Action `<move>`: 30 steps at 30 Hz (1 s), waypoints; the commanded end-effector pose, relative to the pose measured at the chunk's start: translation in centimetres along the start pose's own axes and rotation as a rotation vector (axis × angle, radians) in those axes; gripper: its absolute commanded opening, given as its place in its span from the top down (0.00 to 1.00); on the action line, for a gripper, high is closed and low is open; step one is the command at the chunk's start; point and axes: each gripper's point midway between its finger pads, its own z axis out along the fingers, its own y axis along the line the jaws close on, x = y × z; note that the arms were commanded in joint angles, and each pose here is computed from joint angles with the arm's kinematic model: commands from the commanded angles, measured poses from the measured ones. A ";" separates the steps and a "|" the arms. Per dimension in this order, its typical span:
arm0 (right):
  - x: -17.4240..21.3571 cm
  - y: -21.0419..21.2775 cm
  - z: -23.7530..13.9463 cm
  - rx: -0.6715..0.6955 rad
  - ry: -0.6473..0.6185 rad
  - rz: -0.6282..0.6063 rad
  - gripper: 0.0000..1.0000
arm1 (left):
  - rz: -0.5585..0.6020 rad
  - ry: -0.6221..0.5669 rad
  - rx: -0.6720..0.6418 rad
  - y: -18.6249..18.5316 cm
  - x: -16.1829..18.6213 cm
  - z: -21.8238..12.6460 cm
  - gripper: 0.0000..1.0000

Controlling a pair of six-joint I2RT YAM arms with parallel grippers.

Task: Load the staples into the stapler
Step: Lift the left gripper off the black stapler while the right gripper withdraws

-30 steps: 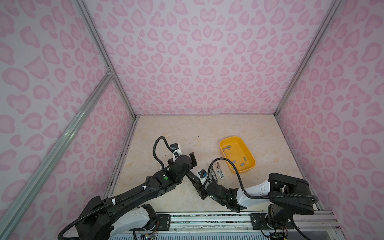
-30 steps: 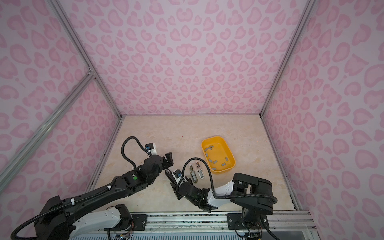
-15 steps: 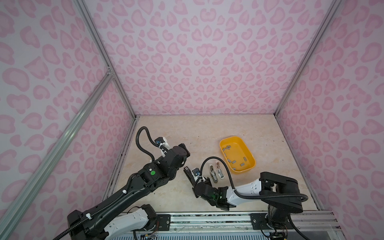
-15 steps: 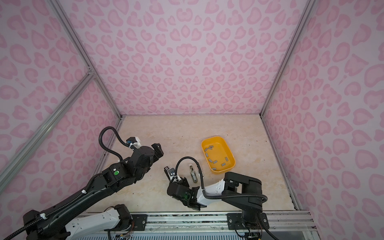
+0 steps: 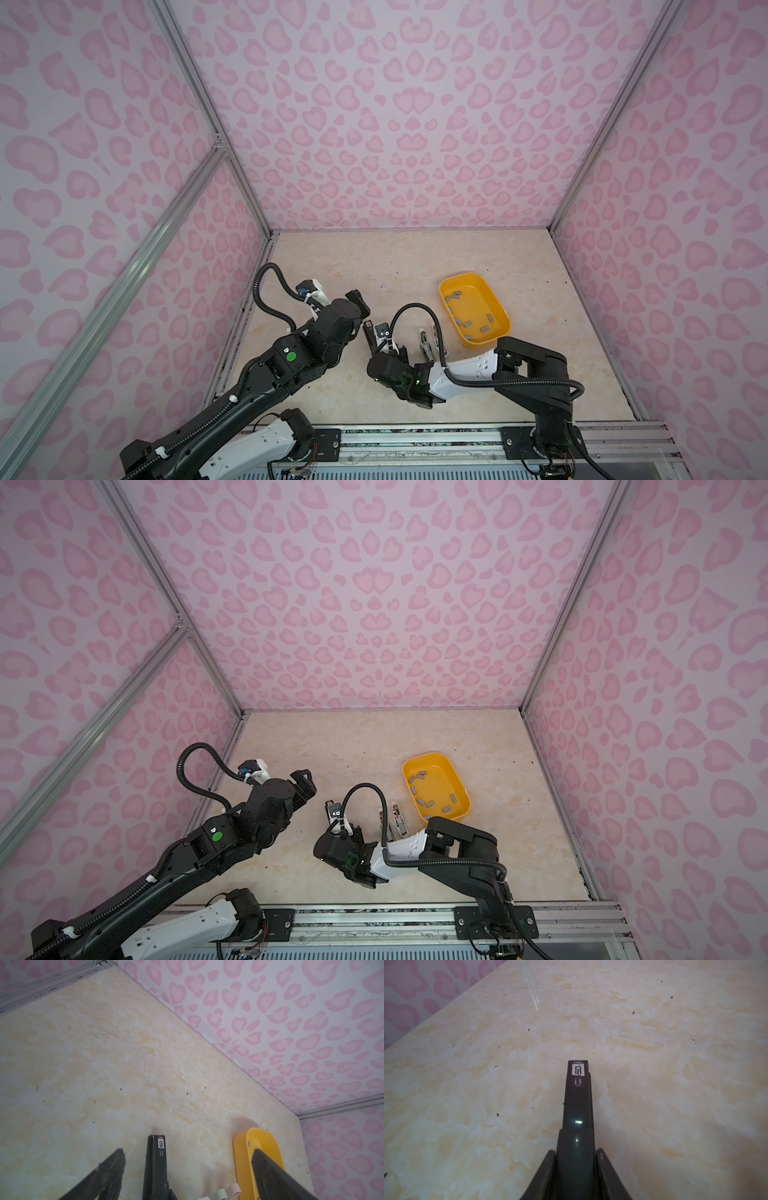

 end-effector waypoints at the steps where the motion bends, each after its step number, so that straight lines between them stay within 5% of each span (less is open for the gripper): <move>1: 0.1 1.0 -0.4 -0.068 0.009 -0.003 0.54 | -0.014 0.021 0.025 -1.2 -0.2 0.0 0.04; 5: -1.1 1.0 -2.2 -0.123 -0.033 -0.002 0.41 | -0.031 0.033 0.036 -1.6 -0.1 0.0 0.04; 9: -2.2 -0.8 -4.4 -0.124 -0.074 -0.006 0.39 | -0.038 0.044 0.071 -2.6 -0.2 -0.1 0.04; 17: -2.8 -7.5 -8.5 -0.025 -0.149 -0.006 0.41 | 0.067 0.116 0.064 -4.2 3.0 2.9 0.04; 26: 0.3 -11.9 -9.7 -0.006 -0.084 -0.052 0.51 | 0.342 0.265 0.392 -9.9 9.8 5.8 0.02; 30: 1.6 -12.6 -9.3 -0.036 -0.049 -0.048 0.52 | 0.391 0.327 0.423 -10.7 12.2 7.2 0.01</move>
